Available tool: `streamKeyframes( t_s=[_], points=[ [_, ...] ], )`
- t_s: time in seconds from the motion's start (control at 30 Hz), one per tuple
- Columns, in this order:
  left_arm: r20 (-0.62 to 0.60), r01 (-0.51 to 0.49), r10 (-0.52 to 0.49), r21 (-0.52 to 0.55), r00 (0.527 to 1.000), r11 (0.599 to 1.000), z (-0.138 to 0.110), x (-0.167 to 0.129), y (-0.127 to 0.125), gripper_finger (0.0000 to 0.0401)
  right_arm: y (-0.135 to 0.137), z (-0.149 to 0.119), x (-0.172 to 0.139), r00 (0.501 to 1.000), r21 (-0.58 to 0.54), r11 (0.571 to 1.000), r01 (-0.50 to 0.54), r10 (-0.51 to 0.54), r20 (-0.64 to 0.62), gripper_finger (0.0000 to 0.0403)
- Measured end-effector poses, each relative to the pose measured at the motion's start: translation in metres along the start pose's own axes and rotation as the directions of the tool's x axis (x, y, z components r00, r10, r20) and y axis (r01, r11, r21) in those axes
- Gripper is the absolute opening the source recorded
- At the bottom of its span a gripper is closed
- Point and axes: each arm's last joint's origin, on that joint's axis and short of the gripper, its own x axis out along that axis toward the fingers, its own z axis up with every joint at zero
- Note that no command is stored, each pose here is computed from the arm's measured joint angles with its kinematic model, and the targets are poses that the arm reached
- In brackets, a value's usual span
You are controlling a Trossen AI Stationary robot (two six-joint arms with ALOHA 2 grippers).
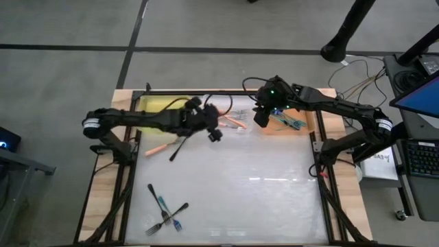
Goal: Sort silverware by color (type)
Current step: Put the orange fork into the transparent bin
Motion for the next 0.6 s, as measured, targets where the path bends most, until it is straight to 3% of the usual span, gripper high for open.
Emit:
streamKeyframes(
  t_s=[0.23, 0.6],
  points=[
    [0.06, -0.066, 0.064, 0.031, 0.996, 0.997, 0.02, 0.057, 0.011, 0.0026, -0.002, 0.0, 0.001, 0.998, -0.02, 0.998, 0.059, -0.059, 0.003, 0.0121],
    [0.01, -0.016, 0.016, 0.086, 1.0, 0.996, 0.046, 0.117, 0.008, 0.0026, -0.003, -0.004, 0.004, 0.995, -0.045, 0.994, 0.102, -0.103, -0.016, 0.0121]
  ],
)
